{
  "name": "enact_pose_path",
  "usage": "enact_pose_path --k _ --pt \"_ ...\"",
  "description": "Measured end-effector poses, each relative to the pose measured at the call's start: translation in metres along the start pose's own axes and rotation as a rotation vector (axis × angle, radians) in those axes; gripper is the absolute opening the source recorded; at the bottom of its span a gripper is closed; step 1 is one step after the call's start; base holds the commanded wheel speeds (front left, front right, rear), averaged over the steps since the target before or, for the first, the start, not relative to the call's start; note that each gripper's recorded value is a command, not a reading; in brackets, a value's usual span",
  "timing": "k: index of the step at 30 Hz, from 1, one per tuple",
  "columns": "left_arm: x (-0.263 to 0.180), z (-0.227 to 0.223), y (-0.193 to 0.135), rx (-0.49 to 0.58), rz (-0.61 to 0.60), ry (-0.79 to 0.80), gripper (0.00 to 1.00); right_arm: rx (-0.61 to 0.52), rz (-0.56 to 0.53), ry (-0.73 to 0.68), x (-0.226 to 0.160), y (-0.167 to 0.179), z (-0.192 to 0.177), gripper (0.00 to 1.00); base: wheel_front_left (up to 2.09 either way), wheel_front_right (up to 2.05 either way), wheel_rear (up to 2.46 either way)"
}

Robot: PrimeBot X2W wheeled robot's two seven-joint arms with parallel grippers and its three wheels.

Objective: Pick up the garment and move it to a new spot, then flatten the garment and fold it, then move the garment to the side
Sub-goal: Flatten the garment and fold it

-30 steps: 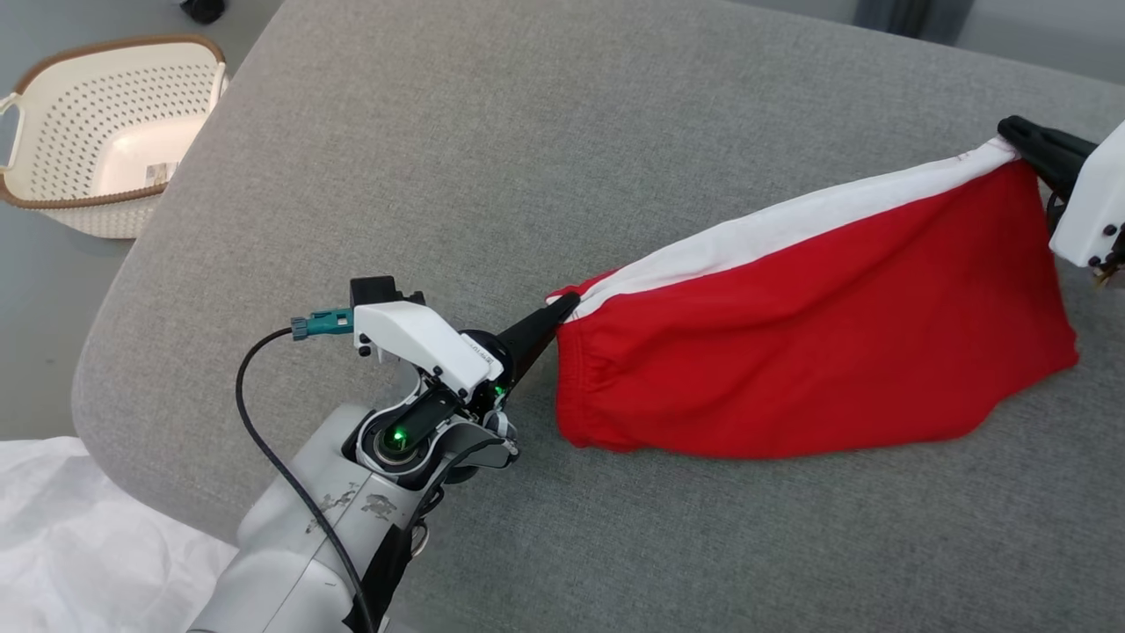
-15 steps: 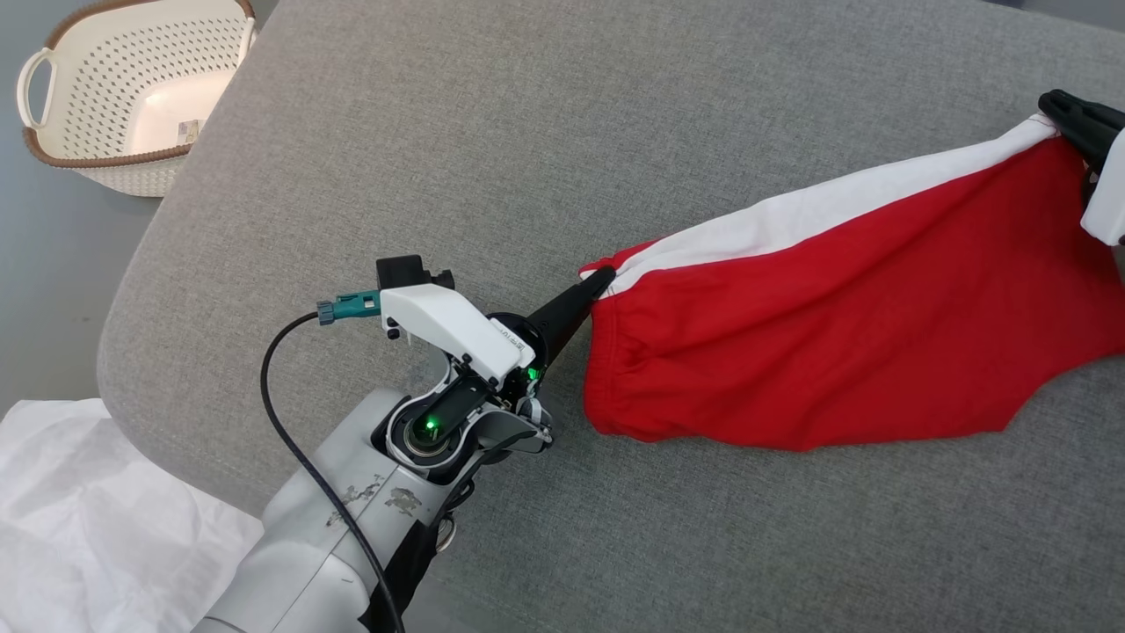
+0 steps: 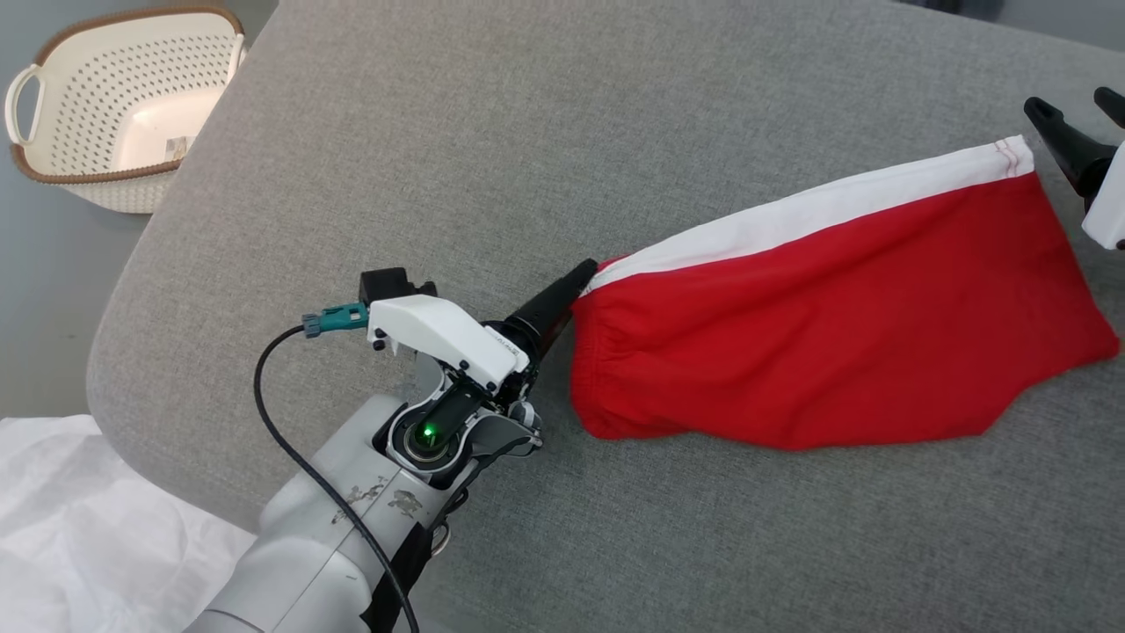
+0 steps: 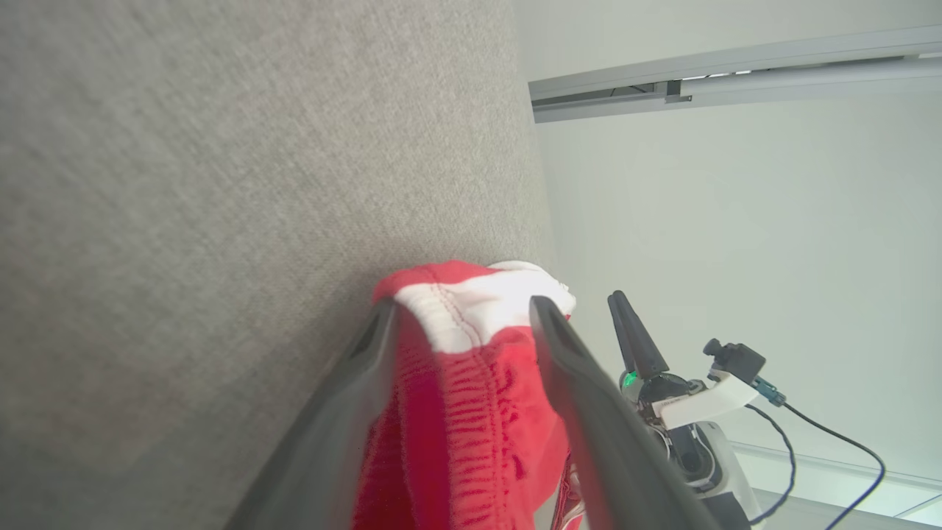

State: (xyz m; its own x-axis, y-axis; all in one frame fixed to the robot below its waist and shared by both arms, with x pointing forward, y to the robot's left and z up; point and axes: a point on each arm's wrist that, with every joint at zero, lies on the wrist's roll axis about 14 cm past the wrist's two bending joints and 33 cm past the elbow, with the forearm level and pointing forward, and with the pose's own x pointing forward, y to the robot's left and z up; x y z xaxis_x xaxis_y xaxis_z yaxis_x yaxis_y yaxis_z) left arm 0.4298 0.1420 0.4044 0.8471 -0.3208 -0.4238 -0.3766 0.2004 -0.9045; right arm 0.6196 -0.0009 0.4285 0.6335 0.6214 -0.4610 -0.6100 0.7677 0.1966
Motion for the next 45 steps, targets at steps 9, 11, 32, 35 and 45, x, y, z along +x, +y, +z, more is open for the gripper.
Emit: enact_pose_path --k 9,11,32,35,45 --pt "-0.016 0.029 -0.003 0.104 0.021 -0.103 1.00 0.013 -0.031 -0.164 -0.034 0.000 0.033 1.00 0.00 0.00 0.00" --pt "-0.023 0.038 -0.002 0.167 0.033 -0.127 1.00 0.009 -0.029 -0.223 -0.043 0.005 0.046 1.00 0.00 0.00 0.00" --pt "-0.104 0.108 -0.106 1.009 -0.152 -0.676 1.00 -0.259 -0.099 -0.626 -0.172 0.055 0.091 1.00 0.00 0.00 0.00" --pt "-0.114 0.091 -0.109 1.065 -0.181 -0.722 1.00 -0.290 -0.134 -0.644 -0.190 0.064 0.067 1.00 0.00 0.00 0.00" --pt "-0.119 0.036 -0.081 1.186 -0.198 -0.703 1.00 -0.161 -0.298 -0.724 -0.238 0.083 0.009 1.00 0.00 0.00 0.00"
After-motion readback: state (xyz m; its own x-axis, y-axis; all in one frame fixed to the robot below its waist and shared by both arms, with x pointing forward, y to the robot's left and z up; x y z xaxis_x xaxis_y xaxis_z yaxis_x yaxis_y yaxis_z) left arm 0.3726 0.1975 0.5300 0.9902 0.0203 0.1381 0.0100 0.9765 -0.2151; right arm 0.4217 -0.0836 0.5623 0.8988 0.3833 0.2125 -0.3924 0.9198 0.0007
